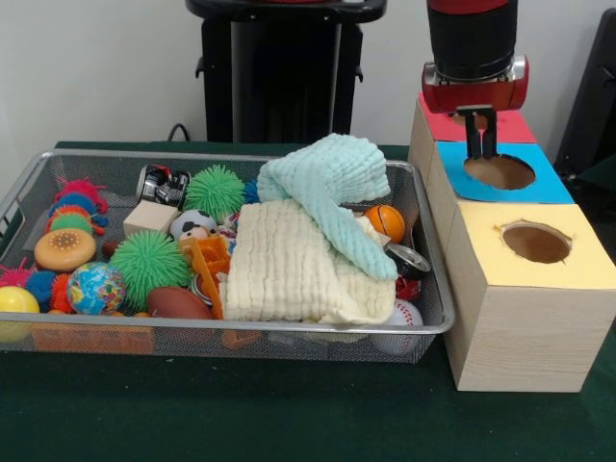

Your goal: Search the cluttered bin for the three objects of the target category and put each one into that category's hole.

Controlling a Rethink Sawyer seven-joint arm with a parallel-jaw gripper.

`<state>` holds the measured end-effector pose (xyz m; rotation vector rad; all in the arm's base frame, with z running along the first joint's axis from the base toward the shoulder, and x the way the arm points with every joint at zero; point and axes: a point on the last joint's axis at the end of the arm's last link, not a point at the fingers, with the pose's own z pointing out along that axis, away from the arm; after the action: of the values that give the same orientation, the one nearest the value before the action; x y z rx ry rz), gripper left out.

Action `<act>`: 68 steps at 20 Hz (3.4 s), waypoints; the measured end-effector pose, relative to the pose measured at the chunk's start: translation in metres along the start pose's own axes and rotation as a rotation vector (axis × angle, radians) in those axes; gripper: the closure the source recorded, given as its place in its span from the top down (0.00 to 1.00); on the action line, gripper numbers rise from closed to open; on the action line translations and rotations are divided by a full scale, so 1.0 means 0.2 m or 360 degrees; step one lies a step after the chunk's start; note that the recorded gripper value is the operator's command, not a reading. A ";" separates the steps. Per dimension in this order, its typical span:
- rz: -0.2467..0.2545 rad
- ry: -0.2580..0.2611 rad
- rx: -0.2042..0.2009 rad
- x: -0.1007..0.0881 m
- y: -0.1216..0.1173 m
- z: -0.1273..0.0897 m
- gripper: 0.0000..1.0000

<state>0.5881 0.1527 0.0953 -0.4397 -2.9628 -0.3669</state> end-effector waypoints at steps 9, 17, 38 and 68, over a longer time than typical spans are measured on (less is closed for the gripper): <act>0.0024 -0.0088 0.0053 -0.09 -0.05 -0.06 0.00; 0.0056 -0.0220 0.0057 -0.29 -0.10 -0.17 0.00; 0.0042 -0.0348 0.0141 -0.54 -0.29 -0.36 0.00; 0.0123 -0.0485 0.0163 -0.72 -0.56 -0.55 1.00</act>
<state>0.7003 -0.0175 0.1537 -0.6486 -3.2248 -0.1496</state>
